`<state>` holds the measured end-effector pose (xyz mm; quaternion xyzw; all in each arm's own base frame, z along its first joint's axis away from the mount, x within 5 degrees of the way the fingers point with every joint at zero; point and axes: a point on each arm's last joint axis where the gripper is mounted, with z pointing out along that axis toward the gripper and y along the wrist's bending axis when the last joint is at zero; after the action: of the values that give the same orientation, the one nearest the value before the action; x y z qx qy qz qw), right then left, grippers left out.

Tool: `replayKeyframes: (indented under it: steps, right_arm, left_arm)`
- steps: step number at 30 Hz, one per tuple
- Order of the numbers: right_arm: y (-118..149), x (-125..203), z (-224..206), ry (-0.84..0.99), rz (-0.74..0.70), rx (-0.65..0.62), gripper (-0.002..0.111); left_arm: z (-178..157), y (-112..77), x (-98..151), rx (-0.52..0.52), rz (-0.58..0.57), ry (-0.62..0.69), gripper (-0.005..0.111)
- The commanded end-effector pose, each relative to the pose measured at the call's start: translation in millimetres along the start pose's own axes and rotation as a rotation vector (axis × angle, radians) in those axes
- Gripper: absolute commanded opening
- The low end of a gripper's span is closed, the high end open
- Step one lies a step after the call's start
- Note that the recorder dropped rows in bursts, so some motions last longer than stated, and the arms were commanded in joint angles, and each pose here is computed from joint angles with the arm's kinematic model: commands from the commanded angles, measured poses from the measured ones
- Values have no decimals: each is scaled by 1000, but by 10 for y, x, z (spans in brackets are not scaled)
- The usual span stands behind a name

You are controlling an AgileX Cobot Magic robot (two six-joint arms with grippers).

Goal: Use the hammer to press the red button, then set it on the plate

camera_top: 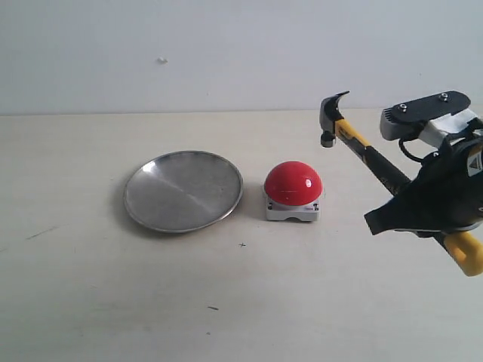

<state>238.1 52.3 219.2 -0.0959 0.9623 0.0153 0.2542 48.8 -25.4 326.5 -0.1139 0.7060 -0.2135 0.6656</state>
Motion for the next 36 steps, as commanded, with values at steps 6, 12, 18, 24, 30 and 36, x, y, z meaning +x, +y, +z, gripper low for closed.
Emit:
replayKeyframes:
  steps: [6, 12, 18, 24, 30, 36]
  right_arm:
    - [-16, -118, -201, -164, -2, -7, 0]
    - [-23, -101, -370, -204, 0, -6, 0]
    - [-29, -85, -488, -235, -2, -4, 0]
    - [-27, -17, -450, -231, 8, -7, 0]
    - [-19, 15, -402, -260, 25, -17, 0]
    - [-18, 21, -357, -237, 26, -16, 0]
  left_arm:
    - [-145, 482, 423, -339, -119, -57, 0]
    - [-191, 497, 422, -347, -181, -117, 0]
    - [-89, 601, 606, -270, -284, -90, 0]
    - [1, 707, 805, -202, -222, -63, 0]
    - [59, 847, 1034, -221, -223, -48, 0]
    - [57, 857, 1046, -234, -130, -25, 0]
